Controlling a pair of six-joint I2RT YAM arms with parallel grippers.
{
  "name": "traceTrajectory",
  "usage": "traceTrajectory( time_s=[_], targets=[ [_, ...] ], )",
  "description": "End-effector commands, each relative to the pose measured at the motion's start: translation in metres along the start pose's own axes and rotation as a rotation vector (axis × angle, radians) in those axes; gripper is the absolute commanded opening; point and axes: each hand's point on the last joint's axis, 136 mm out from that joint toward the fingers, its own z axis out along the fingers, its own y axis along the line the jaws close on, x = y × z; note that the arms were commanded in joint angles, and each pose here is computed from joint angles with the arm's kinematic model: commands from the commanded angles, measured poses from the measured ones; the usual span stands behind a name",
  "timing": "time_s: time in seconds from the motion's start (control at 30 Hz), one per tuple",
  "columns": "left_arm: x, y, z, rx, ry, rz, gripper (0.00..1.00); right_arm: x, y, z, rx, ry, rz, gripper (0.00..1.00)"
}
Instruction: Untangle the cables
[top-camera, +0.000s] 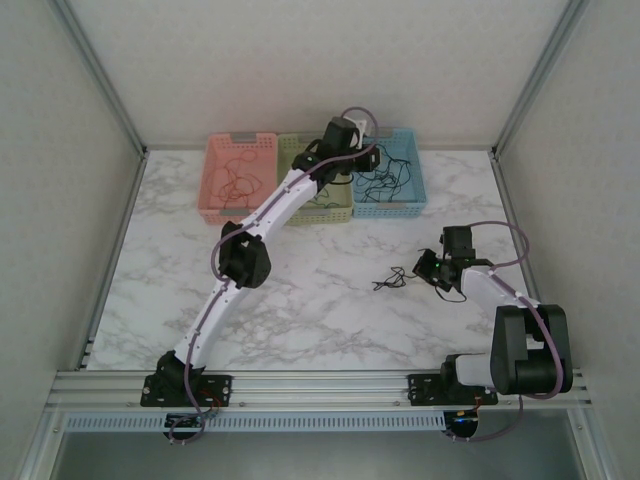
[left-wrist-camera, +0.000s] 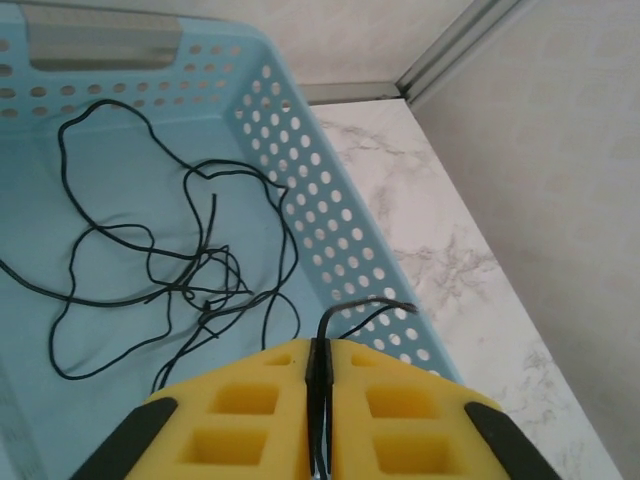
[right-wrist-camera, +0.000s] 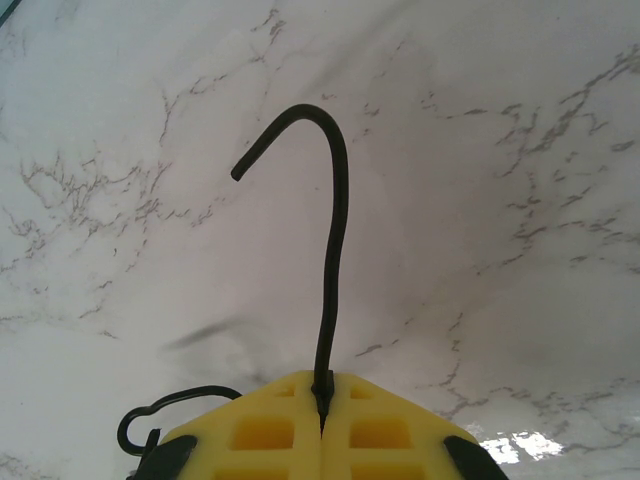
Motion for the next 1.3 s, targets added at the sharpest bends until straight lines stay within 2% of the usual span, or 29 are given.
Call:
traceTrajectory(
  time_s=[0.0, 0.03, 0.13, 0.23, 0.37, 0.43, 0.57, 0.63, 0.7, 0.8, 0.83, 1.03, 1.17, 1.27],
  targets=[
    [-0.004, -0.008, 0.000, 0.046, -0.007, 0.030, 0.16, 0.002, 0.000, 0.000, -0.005, 0.023, 0.005, 0.00],
    [-0.003, -0.007, 0.000, 0.043, -0.003, 0.033, 0.21, 0.002, 0.000, 0.000, -0.005, 0.022, 0.006, 0.00],
    [-0.003, -0.006, -0.002, 0.037, 0.004, 0.039, 0.52, 0.002, 0.001, 0.000, -0.005, 0.027, 0.002, 0.00],
    [-0.011, -0.015, -0.011, 0.053, -0.001, 0.057, 0.64, 0.002, 0.002, -0.002, -0.009, 0.027, -0.001, 0.00],
    [-0.030, -0.039, -0.038, 0.091, -0.015, 0.076, 0.63, 0.001, 0.005, -0.003, -0.021, 0.023, -0.002, 0.00],
    [-0.036, -0.057, -0.057, 0.131, 0.004, 0.088, 0.52, 0.000, 0.008, -0.006, -0.035, 0.015, -0.003, 0.00],
    [-0.028, -0.082, -0.107, 0.136, 0.107, 0.074, 0.39, -0.008, 0.023, -0.021, -0.094, -0.015, -0.023, 0.00],
    [-0.014, -0.091, -0.128, 0.115, 0.123, 0.098, 0.39, -0.009, 0.032, -0.030, -0.135, -0.030, -0.031, 0.00],
    [-0.002, -0.107, -0.159, 0.140, 0.060, 0.142, 0.43, -0.010, 0.043, -0.038, -0.193, -0.038, -0.039, 0.00],
    [0.023, -0.103, -0.206, 0.143, 0.009, 0.101, 0.48, -0.007, 0.061, -0.047, -0.287, -0.030, -0.042, 0.00],
    [0.048, -0.085, -0.208, 0.108, 0.031, 0.063, 0.50, -0.005, 0.067, -0.051, -0.317, -0.025, -0.050, 0.00],
    [0.152, -0.038, -0.247, 0.072, 0.105, -0.091, 0.56, 0.014, 0.104, -0.057, -0.433, 0.017, -0.149, 0.00],
    [0.205, -0.025, -0.270, 0.112, 0.136, -0.203, 0.64, 0.034, 0.118, -0.050, -0.457, 0.053, -0.213, 0.00],
    [0.241, -0.015, -0.282, 0.095, 0.170, -0.241, 0.66, 0.049, 0.125, -0.041, -0.466, 0.077, -0.245, 0.00]
  ],
)
